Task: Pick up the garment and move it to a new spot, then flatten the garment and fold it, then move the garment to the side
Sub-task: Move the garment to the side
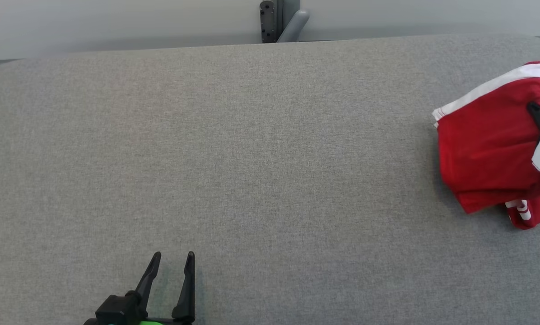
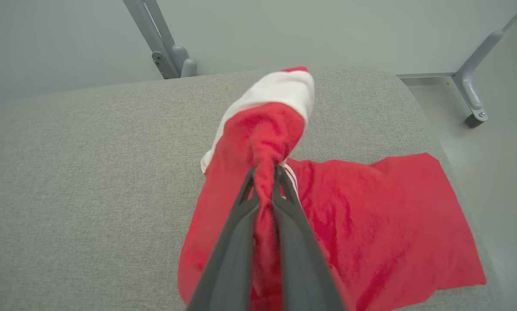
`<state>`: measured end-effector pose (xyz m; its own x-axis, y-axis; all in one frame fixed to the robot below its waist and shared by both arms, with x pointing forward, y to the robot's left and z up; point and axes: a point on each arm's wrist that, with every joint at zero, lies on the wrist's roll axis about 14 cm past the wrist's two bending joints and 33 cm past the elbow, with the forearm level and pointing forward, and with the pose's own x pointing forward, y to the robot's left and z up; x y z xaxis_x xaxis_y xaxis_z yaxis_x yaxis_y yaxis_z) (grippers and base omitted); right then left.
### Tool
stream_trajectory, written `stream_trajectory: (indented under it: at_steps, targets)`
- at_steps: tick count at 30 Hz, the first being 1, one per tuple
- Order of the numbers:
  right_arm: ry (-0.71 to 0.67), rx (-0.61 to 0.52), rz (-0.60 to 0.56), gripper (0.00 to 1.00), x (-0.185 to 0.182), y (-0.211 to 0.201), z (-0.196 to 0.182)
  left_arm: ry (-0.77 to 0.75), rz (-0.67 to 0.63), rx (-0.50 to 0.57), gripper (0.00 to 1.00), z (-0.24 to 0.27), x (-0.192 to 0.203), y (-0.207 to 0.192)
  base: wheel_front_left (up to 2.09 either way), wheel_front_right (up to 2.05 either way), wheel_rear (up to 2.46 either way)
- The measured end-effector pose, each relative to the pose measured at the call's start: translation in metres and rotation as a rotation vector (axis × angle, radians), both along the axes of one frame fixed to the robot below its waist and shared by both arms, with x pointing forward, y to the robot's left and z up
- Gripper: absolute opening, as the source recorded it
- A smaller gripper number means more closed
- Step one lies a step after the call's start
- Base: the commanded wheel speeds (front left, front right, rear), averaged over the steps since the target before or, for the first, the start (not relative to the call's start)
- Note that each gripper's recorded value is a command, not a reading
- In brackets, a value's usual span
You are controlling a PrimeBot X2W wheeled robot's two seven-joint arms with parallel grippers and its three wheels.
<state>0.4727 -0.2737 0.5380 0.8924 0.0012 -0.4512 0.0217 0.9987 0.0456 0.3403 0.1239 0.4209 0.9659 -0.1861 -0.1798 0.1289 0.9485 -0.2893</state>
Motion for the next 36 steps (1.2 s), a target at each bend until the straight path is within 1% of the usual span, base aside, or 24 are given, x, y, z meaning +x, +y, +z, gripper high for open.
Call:
stream_trajectory:
  at_steps: [4,10,16,19,21,25,28,33,34,35,36]
  targets:
    - [0.034,-0.001,-0.024,0.0,-0.003,-0.01,-0.002,0.01,0.007,0.001,1.0,-0.003,0.001,0.003,0.0,0.0,0.0]
    - [0.081,-0.035,-0.076,0.0,-0.006,-0.032,-0.005,0.019,0.008,0.015,1.0,-0.008,0.007,0.006,0.0,0.0,0.0]
    - [0.121,-0.072,-0.117,0.0,0.002,-0.05,-0.012,0.026,0.004,0.025,1.0,-0.013,0.017,0.007,0.0,0.0,0.0]
    - [0.139,-0.098,-0.134,0.0,0.008,-0.059,-0.021,0.037,-0.004,0.033,1.0,-0.017,0.02,0.008,0.0,0.0,0.0]
    - [0.173,-0.106,-0.148,0.0,0.011,-0.066,-0.036,0.044,-0.001,0.042,1.0,-0.021,0.024,0.012,0.0,0.0,0.0]
    - [0.19,-0.142,-0.169,0.0,0.017,-0.08,-0.048,0.064,0.006,0.055,1.0,-0.028,0.026,0.018,0.0,0.0,0.0]
    - [0.208,-0.146,-0.184,0.0,0.02,-0.086,-0.061,0.073,0.01,0.061,1.0,-0.032,0.028,0.021,0.0,0.0,0.0]
    - [0.256,-0.191,-0.207,0.0,0.018,-0.1,-0.084,0.087,0.011,0.073,1.0,-0.037,0.03,0.026,0.0,0.0,0.0]
    - [0.264,-0.193,-0.214,0.01,0.018,-0.103,-0.088,0.087,0.011,0.075,1.0,-0.038,0.032,0.027,0.0,0.0,0.0]
    - [0.264,-0.194,-0.221,0.12,0.018,-0.105,-0.091,0.086,0.01,0.077,1.0,-0.038,0.033,0.027,0.0,0.0,0.0]
    - [0.264,-0.203,-0.225,0.17,0.018,-0.107,-0.092,0.086,0.01,0.078,1.0,-0.038,0.034,0.028,0.0,0.0,0.0]
